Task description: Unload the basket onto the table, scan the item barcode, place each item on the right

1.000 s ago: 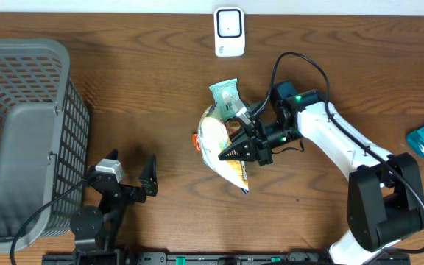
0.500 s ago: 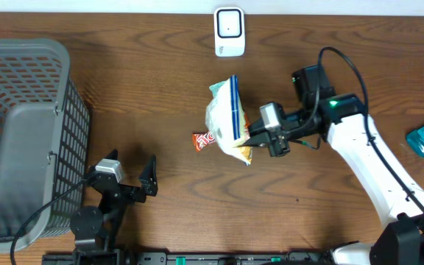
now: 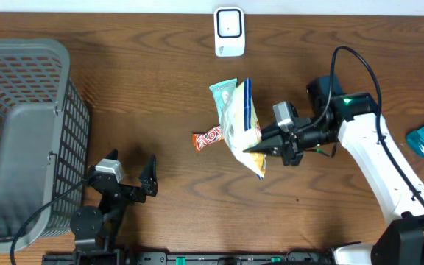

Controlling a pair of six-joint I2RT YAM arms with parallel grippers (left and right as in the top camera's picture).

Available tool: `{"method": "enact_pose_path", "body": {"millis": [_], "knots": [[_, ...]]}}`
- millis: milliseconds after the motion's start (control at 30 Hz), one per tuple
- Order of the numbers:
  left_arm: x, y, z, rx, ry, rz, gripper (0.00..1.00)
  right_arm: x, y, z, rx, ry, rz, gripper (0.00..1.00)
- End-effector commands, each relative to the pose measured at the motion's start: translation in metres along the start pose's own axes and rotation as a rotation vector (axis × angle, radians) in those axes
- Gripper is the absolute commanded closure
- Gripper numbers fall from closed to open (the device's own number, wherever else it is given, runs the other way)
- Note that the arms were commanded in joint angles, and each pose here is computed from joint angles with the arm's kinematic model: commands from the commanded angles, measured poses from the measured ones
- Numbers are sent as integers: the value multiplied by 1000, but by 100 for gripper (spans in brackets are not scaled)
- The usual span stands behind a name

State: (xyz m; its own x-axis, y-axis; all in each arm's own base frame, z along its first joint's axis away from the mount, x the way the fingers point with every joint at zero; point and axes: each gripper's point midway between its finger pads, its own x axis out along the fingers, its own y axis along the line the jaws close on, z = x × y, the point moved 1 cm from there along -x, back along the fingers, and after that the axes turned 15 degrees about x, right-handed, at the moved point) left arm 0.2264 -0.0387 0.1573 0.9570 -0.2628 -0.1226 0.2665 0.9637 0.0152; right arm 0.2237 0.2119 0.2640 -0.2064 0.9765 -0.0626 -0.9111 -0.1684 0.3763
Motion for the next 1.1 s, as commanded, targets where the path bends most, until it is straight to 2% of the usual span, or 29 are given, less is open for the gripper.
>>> {"method": "enact_pose_path", "body": {"millis": [0,200,533,600,700,733,867,1067], "knots": [[1,-2,-13,-20,37,-9,2,2,13,-4,38,-48,27,99],[1,-2,-13,-20,37,-9,2,3,29,-22,293,-44,35,99],[1,-2,-13,-20,37,-9,2,-2,47,-30,351,9,23,99],[1,-2,-13,-20,37,-9,2,-4,46,-37,340,52,16,99],[1,-2,-13,-21,37,-9,2,-7,38,-65,334,208,-6,99],[1,-2,-13,-20,37,-9,2,-9,30,-74,387,249,-33,99],[1,-2,-13,-20,37,-9,2,5,-12,-70,743,86,-34,99],[1,-2,-13,-20,37,-9,2,27,-58,-94,1329,77,17,99]]}}
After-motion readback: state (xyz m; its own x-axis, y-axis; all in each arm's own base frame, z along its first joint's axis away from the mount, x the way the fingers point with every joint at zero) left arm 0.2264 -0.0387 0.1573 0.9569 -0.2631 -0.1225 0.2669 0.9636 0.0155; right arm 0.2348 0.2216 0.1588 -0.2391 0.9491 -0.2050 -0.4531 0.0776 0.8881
